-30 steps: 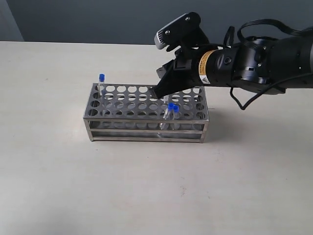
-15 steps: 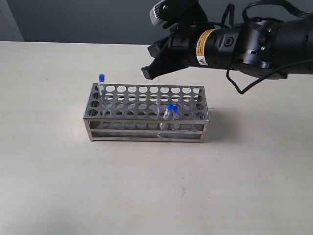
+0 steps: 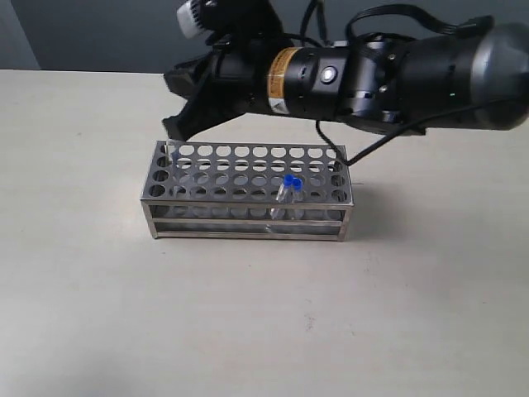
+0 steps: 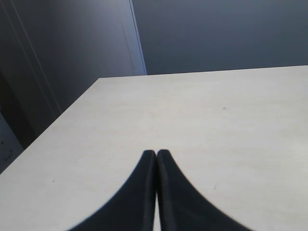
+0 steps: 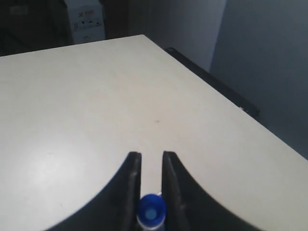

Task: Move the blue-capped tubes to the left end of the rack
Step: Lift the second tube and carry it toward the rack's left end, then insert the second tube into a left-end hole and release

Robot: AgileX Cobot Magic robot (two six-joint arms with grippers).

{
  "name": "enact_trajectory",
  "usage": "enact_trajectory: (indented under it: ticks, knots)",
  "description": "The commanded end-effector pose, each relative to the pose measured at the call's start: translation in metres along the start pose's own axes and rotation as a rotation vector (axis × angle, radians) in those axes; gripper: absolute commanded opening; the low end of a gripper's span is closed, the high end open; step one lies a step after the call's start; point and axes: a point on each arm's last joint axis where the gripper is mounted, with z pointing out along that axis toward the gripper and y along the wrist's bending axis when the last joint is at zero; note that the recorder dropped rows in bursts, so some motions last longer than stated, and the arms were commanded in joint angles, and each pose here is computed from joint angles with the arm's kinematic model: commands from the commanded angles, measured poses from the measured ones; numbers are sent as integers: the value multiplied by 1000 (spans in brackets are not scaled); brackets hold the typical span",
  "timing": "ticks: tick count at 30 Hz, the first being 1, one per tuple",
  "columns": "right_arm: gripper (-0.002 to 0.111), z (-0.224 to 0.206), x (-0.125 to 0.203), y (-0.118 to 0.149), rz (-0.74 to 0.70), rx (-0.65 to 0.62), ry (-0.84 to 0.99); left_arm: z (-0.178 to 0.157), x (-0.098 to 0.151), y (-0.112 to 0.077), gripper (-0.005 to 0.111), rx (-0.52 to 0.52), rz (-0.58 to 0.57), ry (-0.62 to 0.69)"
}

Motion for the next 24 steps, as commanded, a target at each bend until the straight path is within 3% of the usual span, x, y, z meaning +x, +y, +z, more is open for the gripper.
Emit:
enact_trajectory:
  ticks: [1, 12, 18, 24]
  knots:
    - [0, 30, -1, 12, -43, -32, 15, -1, -2, 0, 1, 5, -1, -13]
    - [0, 53, 5, 7, -23, 24, 72, -1, -2, 0, 1, 5, -1, -13]
    - [0, 56, 8, 18, -61, 8, 103, -1, -2, 0, 1, 5, -1, -13]
    - [0, 65, 26, 18, -53, 10, 155, -1, -2, 0, 1, 5, -1, -13]
